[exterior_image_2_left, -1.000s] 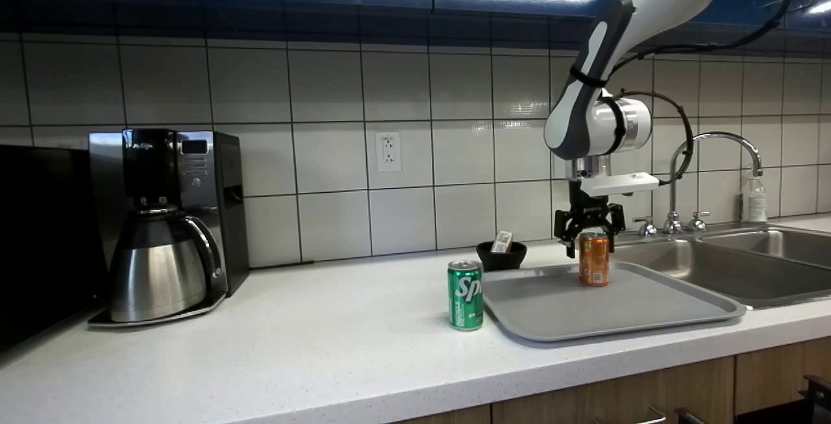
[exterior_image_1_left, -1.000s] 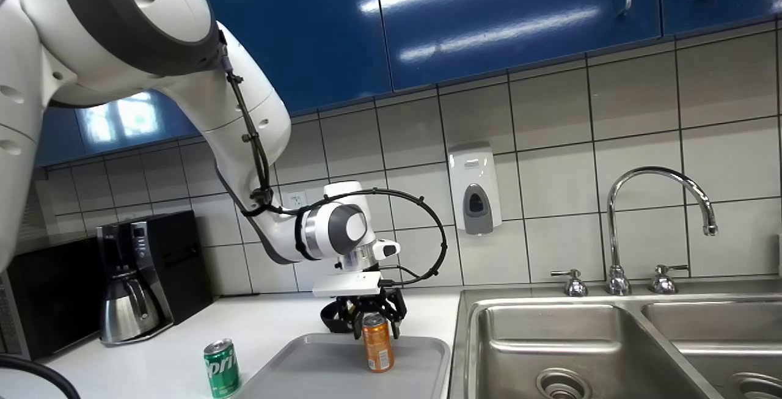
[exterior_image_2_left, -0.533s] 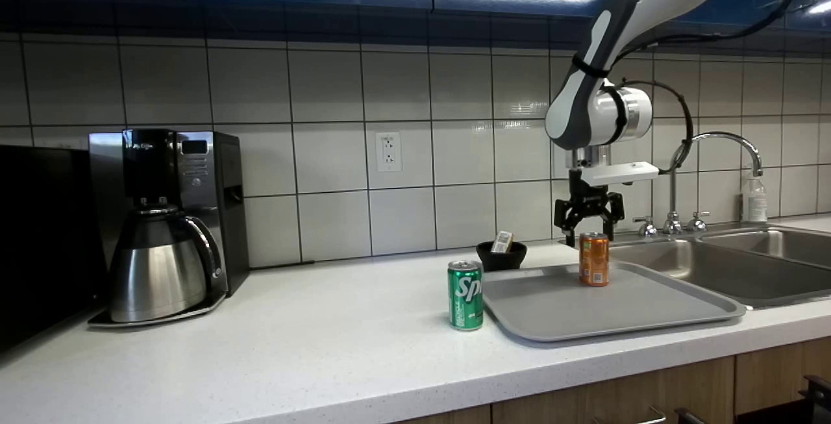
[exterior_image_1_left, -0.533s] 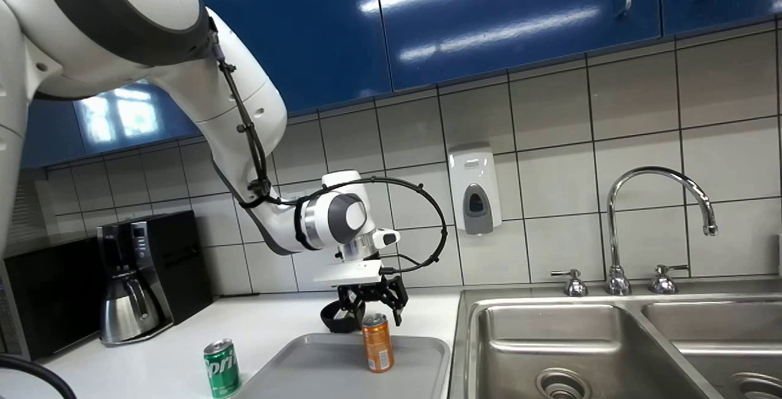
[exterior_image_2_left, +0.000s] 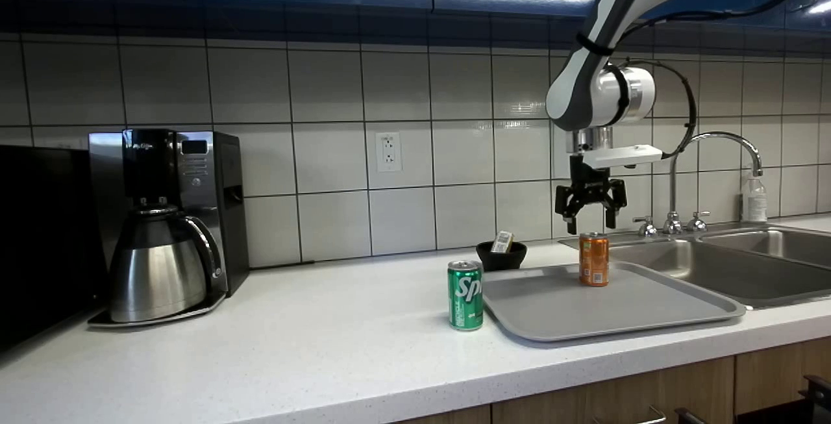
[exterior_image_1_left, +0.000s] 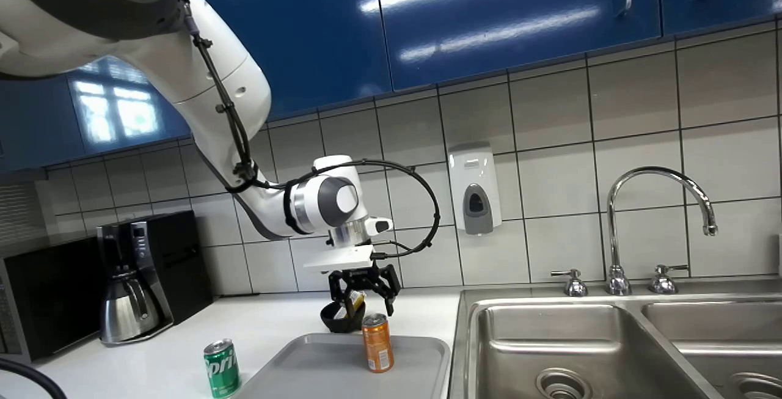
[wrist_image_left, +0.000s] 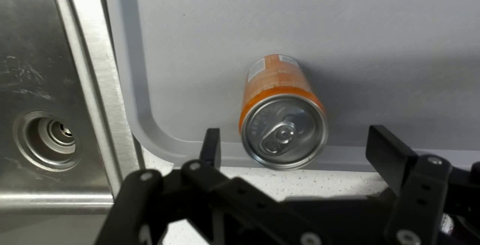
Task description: Pick up the orange can and place it on the gray tray, pick up the green can and place it on the gray tray
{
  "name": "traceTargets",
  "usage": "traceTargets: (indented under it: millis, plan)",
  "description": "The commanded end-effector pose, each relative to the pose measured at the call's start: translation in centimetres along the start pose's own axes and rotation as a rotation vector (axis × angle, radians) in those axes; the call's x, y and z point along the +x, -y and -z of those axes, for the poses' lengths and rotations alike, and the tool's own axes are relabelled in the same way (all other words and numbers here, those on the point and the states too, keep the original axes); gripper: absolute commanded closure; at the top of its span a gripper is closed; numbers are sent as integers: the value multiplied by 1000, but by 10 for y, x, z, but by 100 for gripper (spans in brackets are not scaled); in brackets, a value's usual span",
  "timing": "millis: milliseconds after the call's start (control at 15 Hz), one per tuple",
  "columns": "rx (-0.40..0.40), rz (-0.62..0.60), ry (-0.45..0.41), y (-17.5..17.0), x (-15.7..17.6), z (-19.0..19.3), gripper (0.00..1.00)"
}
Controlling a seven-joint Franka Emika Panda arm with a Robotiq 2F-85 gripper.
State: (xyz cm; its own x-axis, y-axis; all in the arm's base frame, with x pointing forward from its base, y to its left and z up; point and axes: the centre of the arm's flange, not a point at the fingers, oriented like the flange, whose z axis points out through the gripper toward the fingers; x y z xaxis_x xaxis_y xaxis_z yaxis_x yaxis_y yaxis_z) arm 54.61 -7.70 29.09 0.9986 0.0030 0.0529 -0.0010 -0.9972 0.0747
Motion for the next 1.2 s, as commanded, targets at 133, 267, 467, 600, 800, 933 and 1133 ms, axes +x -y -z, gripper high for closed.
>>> traceTargets:
  millis: [133,267,467,600,800,933,1133]
  plan:
    - [3,34,-3,20,-40,39,0]
    - [4,51,2,29,-44,39,0]
    - [1,81,10,42,-43,34,0]
    - [18,111,4,49,-42,38,0]
    - [13,103,-14,66,-36,43,0]
    - [4,80,-27,87,-35,43,0]
    - [14,22,-37,129,-35,41,0]
